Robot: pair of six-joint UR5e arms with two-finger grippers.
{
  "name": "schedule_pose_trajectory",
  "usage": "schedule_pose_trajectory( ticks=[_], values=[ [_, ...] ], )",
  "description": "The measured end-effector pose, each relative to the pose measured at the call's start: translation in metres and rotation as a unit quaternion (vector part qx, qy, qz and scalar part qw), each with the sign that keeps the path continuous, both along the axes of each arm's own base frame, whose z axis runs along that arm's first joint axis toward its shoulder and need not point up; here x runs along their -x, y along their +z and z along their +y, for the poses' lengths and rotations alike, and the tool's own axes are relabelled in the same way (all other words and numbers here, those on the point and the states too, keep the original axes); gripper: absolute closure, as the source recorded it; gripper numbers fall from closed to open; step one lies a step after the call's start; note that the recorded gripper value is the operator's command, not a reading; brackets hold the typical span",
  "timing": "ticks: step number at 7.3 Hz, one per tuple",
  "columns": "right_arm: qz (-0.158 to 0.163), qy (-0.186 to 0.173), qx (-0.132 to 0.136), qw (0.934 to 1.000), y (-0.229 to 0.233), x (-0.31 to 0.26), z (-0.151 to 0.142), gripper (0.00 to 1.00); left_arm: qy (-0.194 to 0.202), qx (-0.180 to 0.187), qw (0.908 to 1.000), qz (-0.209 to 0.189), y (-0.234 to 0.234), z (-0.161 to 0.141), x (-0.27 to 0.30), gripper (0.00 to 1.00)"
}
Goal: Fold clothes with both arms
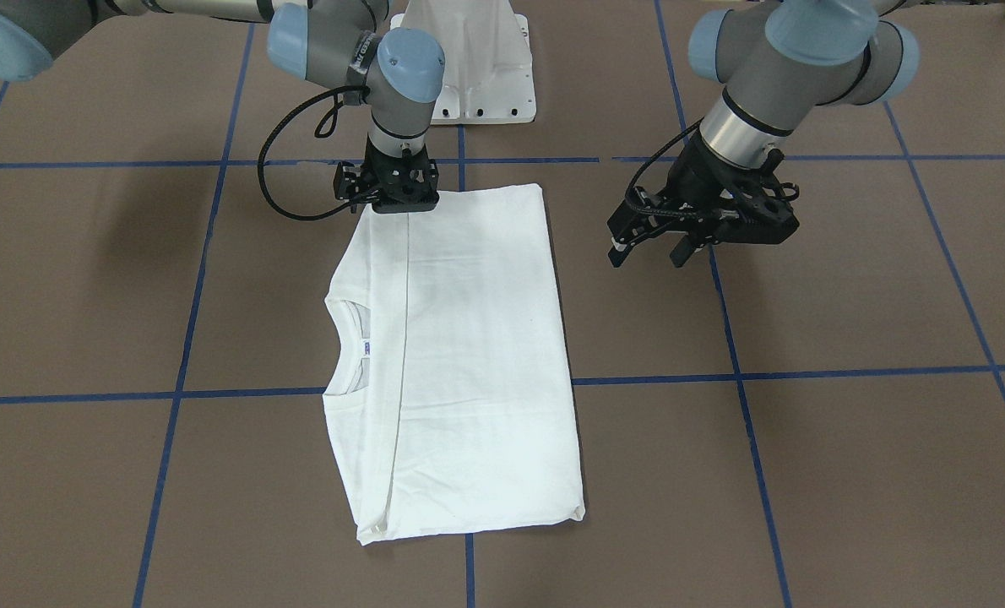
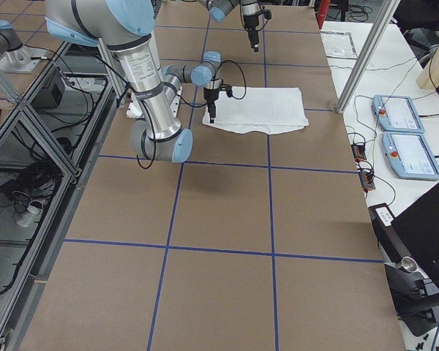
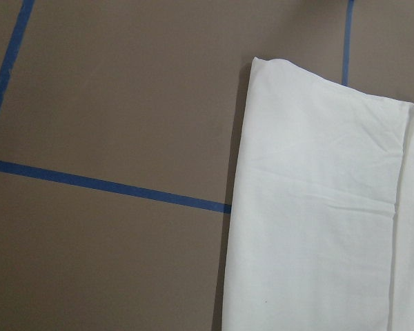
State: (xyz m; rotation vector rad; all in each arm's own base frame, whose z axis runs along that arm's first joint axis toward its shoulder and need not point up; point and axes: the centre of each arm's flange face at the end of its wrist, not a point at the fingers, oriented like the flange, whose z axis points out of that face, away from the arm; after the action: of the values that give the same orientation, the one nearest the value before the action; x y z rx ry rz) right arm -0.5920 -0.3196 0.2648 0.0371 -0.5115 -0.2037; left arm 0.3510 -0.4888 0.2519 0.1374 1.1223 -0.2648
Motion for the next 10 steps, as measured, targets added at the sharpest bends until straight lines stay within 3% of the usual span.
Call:
schedule_pose_trajectory(
  ticks=[5, 10],
  values=[
    [0.013, -0.005, -0.003, 0.9999, 0.010, -0.007, -0.006, 0.00, 0.009, 0.001, 1.0000, 0.003, -0.002, 0.004, -0.006, 0.00],
    [0.018, -0.018, -0.023, 0.9994, 0.046, -0.072, -0.024, 0.00, 0.020, 0.009, 0.9997, 0.010, -0.006, 0.017, -0.024, 0.00]
  ],
)
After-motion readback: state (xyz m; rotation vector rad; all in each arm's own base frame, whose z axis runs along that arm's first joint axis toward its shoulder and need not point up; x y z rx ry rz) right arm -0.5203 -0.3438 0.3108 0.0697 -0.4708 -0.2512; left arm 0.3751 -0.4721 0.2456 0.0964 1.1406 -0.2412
